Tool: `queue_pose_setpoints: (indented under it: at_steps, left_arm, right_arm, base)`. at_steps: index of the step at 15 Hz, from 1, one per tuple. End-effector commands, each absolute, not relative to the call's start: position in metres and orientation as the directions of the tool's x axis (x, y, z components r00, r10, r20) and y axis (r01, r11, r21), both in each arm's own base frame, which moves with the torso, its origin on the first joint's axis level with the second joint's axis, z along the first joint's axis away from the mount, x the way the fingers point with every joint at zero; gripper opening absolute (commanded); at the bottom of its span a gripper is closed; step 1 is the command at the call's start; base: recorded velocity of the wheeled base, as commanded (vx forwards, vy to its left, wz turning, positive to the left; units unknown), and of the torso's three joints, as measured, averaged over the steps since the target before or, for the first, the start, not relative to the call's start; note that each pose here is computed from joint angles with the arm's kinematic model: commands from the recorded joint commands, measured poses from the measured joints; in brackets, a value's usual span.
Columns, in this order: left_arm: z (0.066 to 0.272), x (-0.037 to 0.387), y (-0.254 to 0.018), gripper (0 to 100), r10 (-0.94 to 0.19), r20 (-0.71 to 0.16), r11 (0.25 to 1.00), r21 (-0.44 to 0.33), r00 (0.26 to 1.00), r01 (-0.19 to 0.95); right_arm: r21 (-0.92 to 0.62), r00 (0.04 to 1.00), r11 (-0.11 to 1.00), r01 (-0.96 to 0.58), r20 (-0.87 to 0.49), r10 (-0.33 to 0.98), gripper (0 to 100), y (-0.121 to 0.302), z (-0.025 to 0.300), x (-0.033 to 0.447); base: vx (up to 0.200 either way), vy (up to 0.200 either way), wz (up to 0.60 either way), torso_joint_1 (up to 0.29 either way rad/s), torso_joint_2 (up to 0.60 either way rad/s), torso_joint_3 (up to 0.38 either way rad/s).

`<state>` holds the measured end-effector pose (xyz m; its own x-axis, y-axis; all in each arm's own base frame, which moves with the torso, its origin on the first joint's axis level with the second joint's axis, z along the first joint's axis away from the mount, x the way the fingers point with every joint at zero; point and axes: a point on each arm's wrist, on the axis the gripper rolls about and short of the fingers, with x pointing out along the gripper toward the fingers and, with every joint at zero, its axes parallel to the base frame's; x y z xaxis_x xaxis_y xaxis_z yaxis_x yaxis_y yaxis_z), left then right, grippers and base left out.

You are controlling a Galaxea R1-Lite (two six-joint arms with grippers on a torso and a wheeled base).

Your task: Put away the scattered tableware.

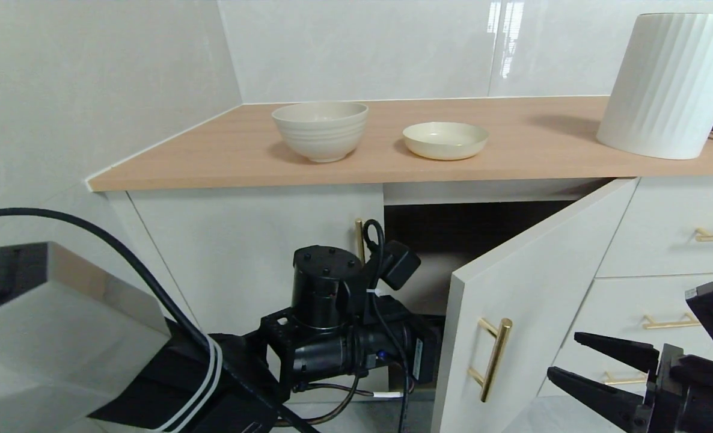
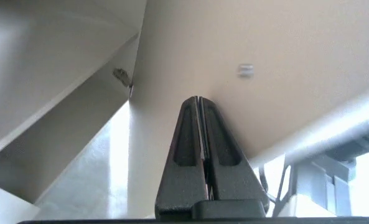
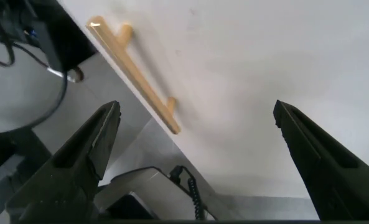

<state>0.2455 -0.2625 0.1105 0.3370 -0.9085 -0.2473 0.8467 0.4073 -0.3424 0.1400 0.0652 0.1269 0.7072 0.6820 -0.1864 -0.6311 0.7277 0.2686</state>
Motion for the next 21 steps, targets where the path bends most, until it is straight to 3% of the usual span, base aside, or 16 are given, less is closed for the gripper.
queue_pose_setpoints:
  at_steps: [1, 6, 13, 16, 21]
  left_arm:
    - [0.096, 0.25, -0.27, 0, -0.903, -0.275, 0.414, -0.359, 0.329, 0.837]
    - [0.096, 0.25, -0.271, 0, -0.904, -0.275, 0.413, -0.372, 0.326, 0.831]
    - [0.1, 0.256, -0.278, 0, -0.91, -0.246, 0.406, -0.383, 0.332, 0.829]
    - [0.099, 0.248, -0.287, 0, -0.92, -0.249, 0.381, -0.389, 0.302, 0.839]
    - [0.108, 0.224, -0.32, 0, -0.947, -0.222, 0.305, -0.38, 0.235, 0.873]
  right_arm:
    - [0.267, 0.71, 0.729, -0.63, -0.183, 0.681, 100, 0.064, 0.127, 0.139]
    - [0.253, 0.719, 0.726, -0.64, -0.138, 0.681, 100, 0.062, 0.135, 0.135]
    - [0.223, 0.743, 0.733, -0.643, -0.054, 0.668, 100, 0.057, 0.151, 0.13]
    - [0.194, 0.752, 0.73, -0.656, 0.081, 0.654, 100, 0.05, 0.181, 0.119]
    - [0.24, 0.628, 0.583, -0.776, 0.217, 0.747, 100, 0.032, 0.247, 0.057]
  base:
    - [0.0, 0.0, 0.0, 0.0, 0.0, 0.0]
    - [-0.12, 0.0, 0.0, 0.002, 0.0, 0.002]
    - [0.0, 0.0, 0.0, 0.0, 0.0, 0.0]
    - [0.0, 0.0, 0.0, 0.0, 0.0, 0.0]
    - [0.0, 0.0, 0.0, 0.0, 0.0, 0.0]
